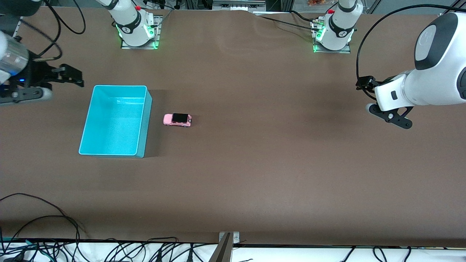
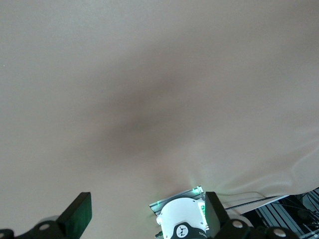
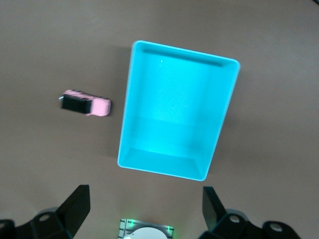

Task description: Wind and store pink jeep toy

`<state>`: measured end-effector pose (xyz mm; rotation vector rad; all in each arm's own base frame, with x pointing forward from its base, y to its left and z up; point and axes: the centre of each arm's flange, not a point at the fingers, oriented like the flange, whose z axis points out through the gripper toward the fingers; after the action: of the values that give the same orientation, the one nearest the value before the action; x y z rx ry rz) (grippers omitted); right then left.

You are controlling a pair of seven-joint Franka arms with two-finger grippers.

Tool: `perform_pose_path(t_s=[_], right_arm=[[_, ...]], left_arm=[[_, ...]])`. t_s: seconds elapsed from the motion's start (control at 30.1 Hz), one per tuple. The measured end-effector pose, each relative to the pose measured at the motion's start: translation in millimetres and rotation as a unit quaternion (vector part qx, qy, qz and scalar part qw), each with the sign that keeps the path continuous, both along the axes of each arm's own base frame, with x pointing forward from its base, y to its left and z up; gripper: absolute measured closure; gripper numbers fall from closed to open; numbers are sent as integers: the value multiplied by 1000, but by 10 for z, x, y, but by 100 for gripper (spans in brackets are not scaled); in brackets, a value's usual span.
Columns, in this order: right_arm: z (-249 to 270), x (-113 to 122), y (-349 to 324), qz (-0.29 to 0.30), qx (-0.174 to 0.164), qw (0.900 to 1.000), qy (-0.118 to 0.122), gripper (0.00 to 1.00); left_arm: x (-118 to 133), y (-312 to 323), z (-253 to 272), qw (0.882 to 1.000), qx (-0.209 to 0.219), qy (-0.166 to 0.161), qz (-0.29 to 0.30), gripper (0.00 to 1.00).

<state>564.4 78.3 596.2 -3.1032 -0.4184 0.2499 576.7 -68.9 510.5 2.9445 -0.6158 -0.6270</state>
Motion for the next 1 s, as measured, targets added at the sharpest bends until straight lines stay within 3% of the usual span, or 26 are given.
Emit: perform_pose_path(t_s=[0.17,0.37,0.7,0.93,1.0], right_arm=[[-67,-50,412,114,14,993,8,0],[-250,-24,585,252,51,966,26,0],[-1105,140,777,459,130,877,63,0],[-1911,115,1023,554,149,817,51,0],[-2100,69,1071,571,150,806,46,0]], left_arm=[[29,61,36,1000,0,-9,6,0],[102,83,95,999,-3,-41,10,0],[77,287,260,992,-4,-122,32,0],[-53,453,302,986,-4,-158,48,0],[-50,509,335,983,-4,-173,53,0]])
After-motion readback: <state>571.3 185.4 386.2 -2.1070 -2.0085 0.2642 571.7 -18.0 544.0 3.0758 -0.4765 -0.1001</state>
